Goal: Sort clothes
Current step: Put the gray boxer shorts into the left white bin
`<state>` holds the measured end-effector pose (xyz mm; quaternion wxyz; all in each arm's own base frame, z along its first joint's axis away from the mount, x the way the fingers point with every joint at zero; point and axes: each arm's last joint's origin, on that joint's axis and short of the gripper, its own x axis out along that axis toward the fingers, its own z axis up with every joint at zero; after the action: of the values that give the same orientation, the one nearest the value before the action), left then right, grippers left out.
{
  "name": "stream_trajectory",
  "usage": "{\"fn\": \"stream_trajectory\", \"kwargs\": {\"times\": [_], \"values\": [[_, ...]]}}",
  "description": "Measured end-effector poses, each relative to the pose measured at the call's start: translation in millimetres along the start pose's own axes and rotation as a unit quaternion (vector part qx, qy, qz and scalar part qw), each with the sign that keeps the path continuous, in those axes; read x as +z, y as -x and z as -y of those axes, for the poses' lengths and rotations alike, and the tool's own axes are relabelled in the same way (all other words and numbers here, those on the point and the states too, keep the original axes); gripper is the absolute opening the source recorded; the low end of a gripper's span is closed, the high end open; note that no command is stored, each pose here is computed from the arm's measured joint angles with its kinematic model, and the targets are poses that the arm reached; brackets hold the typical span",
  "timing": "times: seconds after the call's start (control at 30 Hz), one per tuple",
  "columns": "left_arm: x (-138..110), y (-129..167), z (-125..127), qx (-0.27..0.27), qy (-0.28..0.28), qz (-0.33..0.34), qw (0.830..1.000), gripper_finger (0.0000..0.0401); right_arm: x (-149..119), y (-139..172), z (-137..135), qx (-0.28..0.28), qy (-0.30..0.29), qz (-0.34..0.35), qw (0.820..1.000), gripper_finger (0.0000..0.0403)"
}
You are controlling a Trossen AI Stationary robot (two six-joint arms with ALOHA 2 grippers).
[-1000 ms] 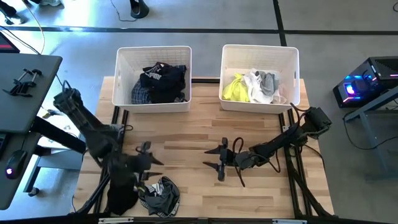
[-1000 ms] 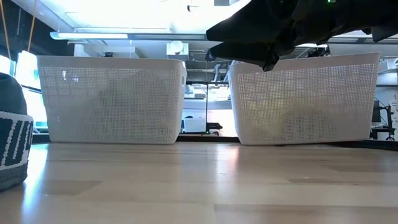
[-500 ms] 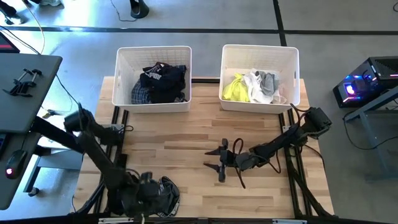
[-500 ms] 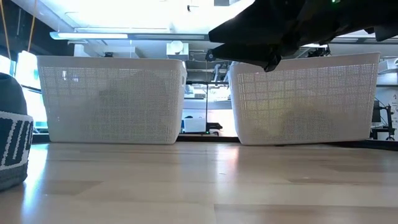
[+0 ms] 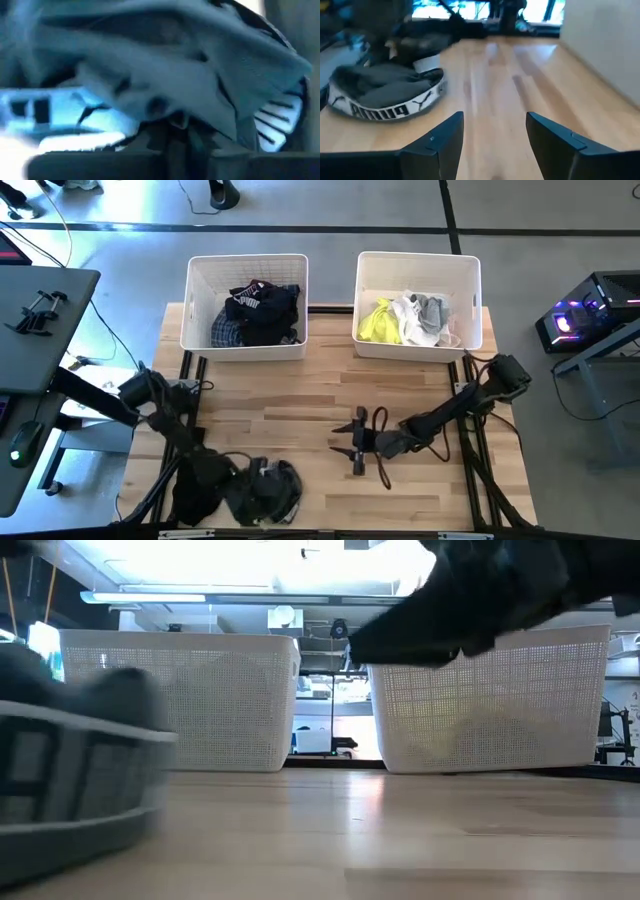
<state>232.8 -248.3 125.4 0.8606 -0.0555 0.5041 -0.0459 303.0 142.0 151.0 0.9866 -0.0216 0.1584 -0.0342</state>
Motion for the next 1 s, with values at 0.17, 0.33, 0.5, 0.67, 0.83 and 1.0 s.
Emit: {"fn": "stream_trajectory", "kwargs": {"times": [0.17,0.33,0.5,0.67,0.83,1.0], "values": [[20,12,-18,0.055,-0.037,0.055,0.996,0.0016,-17,-13,-8,0.046,0.018,-0.028,0.998,0.0204],[46,29,-32,0.11,-0.078,0.138,0.981,0.0009,-22,-37,-21,0.051,0.045,-0.034,0.997,0.0204],[69,44,-45,0.131,-0.123,0.182,0.967,0.0003,-2,-64,-28,0.027,0.077,-0.006,0.997,0.0204],[77,71,-54,0.165,-0.162,0.205,0.951,0.0003,20,-77,-26,-0.011,0.107,-0.026,0.994,0.0204],[82,116,-59,0.227,-0.178,0.264,0.92,0.0003,35,-79,-26,-0.122,0.135,-0.058,0.982,0.0204],[79,167,-74,0.328,-0.157,0.314,0.877,0.0003,60,-61,-37,-0.192,0.159,-0.066,0.966,0.0204]]}}
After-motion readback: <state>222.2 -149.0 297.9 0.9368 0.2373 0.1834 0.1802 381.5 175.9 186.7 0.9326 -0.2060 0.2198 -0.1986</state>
